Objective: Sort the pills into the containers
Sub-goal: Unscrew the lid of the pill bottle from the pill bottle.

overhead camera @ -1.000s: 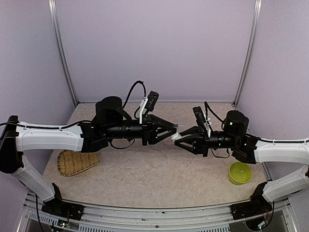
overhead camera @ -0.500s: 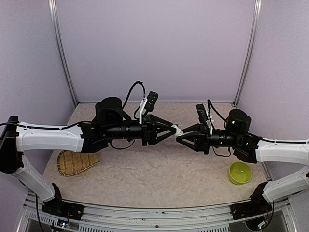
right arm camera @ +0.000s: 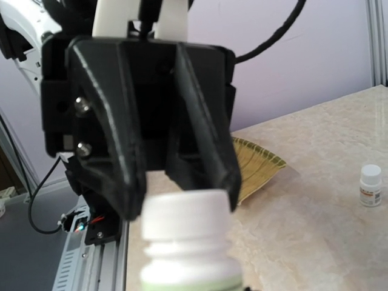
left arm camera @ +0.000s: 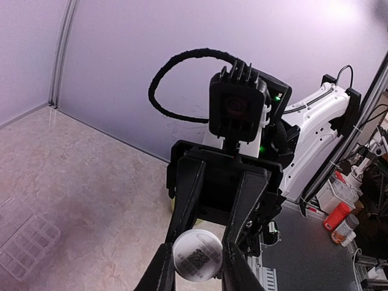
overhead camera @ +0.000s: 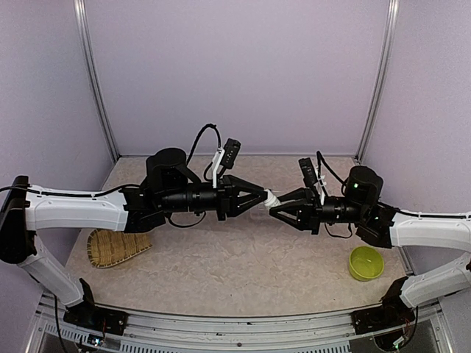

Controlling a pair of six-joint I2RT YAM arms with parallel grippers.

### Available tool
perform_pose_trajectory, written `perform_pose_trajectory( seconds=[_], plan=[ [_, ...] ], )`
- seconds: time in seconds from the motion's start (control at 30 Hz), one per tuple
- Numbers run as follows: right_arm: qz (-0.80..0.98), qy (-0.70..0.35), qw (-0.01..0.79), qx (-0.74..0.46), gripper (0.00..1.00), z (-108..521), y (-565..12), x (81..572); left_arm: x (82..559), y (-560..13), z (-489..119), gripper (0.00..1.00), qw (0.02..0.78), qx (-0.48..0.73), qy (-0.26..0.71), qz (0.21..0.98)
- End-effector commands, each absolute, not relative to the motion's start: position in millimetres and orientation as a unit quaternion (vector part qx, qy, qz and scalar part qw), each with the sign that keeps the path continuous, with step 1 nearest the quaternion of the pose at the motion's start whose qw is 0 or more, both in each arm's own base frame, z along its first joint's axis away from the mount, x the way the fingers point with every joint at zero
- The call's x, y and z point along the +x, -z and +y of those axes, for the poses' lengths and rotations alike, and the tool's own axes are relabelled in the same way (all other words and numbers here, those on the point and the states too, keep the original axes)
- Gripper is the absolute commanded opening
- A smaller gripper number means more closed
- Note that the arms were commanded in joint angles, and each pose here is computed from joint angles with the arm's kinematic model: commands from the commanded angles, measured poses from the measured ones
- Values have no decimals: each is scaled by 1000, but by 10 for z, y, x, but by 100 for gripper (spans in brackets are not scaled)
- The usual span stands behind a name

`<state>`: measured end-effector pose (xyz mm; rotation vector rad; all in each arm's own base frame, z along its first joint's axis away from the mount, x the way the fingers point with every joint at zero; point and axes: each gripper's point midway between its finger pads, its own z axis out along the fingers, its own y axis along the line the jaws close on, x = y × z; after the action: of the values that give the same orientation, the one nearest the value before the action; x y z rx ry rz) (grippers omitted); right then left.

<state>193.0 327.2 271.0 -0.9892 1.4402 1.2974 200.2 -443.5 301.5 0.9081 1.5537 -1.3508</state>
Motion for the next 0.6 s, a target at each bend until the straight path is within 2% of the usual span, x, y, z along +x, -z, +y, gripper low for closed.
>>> perform_pose_trajectory(
  seconds=[0.0, 0.1, 0.57],
  plan=[
    [595, -521, 471, -390, 3, 3243, -2702, 2007, 1909, -2974, -4487, 20, 418, 378, 549, 617],
    [597, -520, 471, -390, 3, 3241, -2693, 2009, 1923, -2977, -4484, 16, 419, 374, 548, 620],
    [607, -486, 490, -395, 3, 3187, -2630, 2063, 2147, -3153, -4335, 16, 446, 279, 537, 659]
  ],
)
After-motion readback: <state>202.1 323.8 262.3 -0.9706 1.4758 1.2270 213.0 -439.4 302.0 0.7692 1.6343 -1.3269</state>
